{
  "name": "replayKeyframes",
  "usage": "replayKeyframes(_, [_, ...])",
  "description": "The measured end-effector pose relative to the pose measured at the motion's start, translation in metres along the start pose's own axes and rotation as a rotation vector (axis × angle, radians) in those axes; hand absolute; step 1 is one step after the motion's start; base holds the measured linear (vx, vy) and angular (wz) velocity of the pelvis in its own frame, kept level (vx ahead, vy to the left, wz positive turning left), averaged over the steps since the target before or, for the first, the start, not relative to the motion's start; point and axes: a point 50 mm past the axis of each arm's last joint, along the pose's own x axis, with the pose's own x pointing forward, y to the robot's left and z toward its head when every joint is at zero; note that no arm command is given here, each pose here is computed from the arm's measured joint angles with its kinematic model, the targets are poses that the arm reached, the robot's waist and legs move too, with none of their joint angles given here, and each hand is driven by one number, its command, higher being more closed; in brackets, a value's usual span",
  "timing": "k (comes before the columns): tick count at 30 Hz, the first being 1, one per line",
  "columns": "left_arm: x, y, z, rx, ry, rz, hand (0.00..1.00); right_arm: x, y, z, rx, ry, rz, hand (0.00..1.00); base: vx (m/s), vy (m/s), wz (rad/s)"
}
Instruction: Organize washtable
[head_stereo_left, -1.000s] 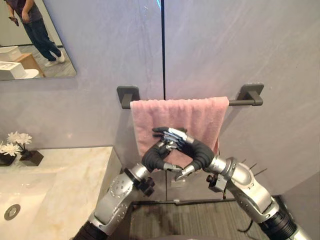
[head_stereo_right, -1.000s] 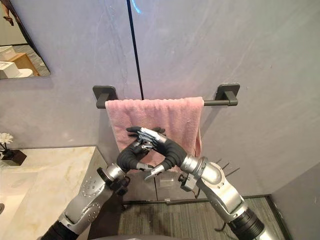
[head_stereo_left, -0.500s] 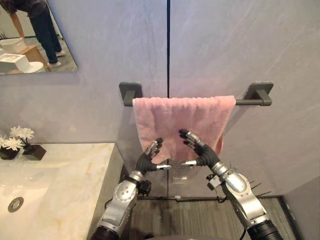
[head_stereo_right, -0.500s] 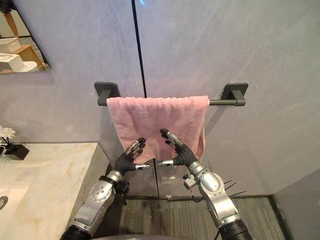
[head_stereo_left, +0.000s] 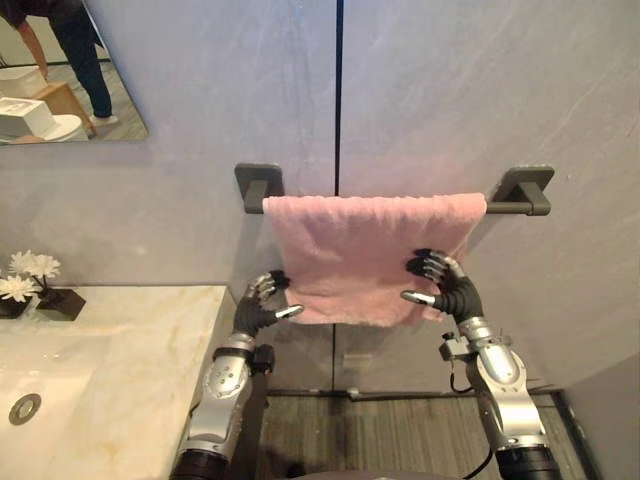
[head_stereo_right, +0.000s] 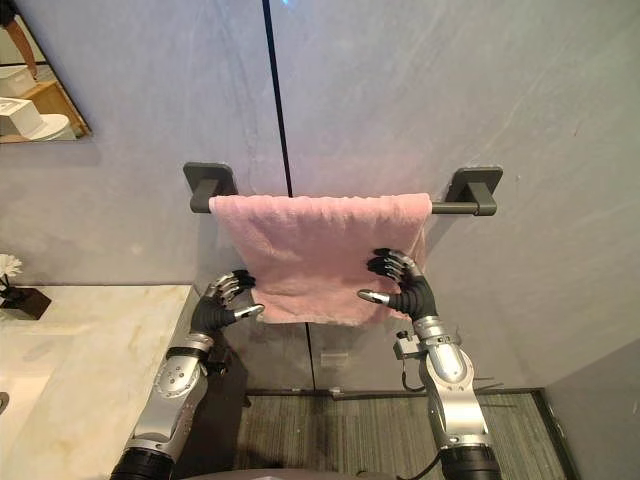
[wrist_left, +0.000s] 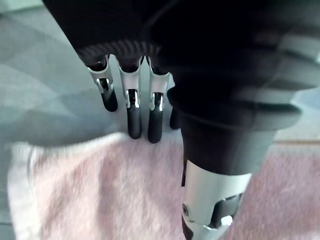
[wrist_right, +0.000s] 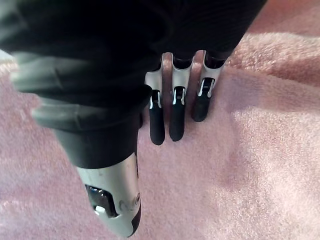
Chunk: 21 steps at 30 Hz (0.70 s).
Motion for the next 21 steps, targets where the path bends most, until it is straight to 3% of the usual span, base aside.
replayKeyframes(16, [-0.029, 0.028, -0.014, -0.03, 0.04, 0.181, 0.0, -0.048, -0.045, 0.009, 0.062, -0.055, -0.275, 0.0, -0.01, -0.002, -0.07])
replayKeyframes(21, [-0.039, 0.031, -0.022, -0.04, 0.075, 0.209, 0.0, -0.061, -0.055, 0.003, 0.014, -0.011, -0.38, 0.0, 0.0, -0.003, -0.06])
